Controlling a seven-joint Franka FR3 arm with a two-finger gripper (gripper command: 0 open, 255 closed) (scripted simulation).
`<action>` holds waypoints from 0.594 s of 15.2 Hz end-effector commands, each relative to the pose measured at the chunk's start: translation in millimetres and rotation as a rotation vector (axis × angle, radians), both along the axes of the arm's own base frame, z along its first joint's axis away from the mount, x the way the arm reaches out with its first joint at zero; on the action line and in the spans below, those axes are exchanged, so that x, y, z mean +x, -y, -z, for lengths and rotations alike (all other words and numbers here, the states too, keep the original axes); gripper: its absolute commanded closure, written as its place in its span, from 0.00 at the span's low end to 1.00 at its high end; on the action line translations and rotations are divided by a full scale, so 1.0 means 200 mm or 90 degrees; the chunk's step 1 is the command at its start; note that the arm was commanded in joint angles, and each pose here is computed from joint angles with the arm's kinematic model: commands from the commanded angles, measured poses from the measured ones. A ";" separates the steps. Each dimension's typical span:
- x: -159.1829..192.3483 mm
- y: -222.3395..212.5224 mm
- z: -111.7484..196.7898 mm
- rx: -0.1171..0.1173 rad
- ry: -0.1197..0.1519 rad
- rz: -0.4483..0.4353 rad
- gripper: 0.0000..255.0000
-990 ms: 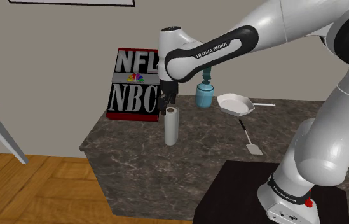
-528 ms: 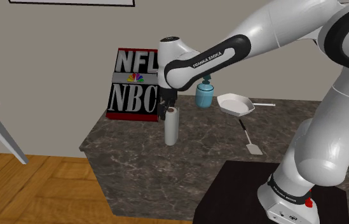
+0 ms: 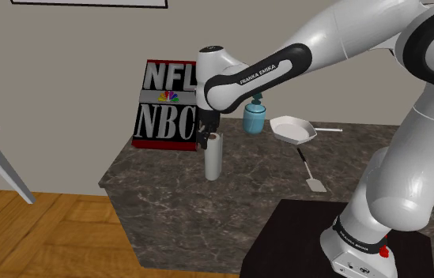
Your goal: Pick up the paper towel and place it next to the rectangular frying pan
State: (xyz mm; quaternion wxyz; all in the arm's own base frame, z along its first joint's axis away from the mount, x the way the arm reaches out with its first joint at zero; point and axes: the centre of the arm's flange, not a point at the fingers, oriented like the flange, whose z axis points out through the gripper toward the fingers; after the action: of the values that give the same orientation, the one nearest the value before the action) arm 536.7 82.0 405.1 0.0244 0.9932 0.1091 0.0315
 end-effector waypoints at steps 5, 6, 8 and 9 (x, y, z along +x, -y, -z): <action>0.00 0.00 0.00 0.000 -0.001 0.000 1.00; 0.00 0.00 0.00 0.000 -0.001 0.000 1.00; 0.00 0.00 0.00 0.000 -0.001 0.000 1.00; 0.00 0.00 -0.02 0.000 -0.001 0.000 1.00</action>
State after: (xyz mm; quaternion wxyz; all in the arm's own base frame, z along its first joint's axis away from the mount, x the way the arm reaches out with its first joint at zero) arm 537.0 81.9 407.4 0.0244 0.9932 0.1092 0.0314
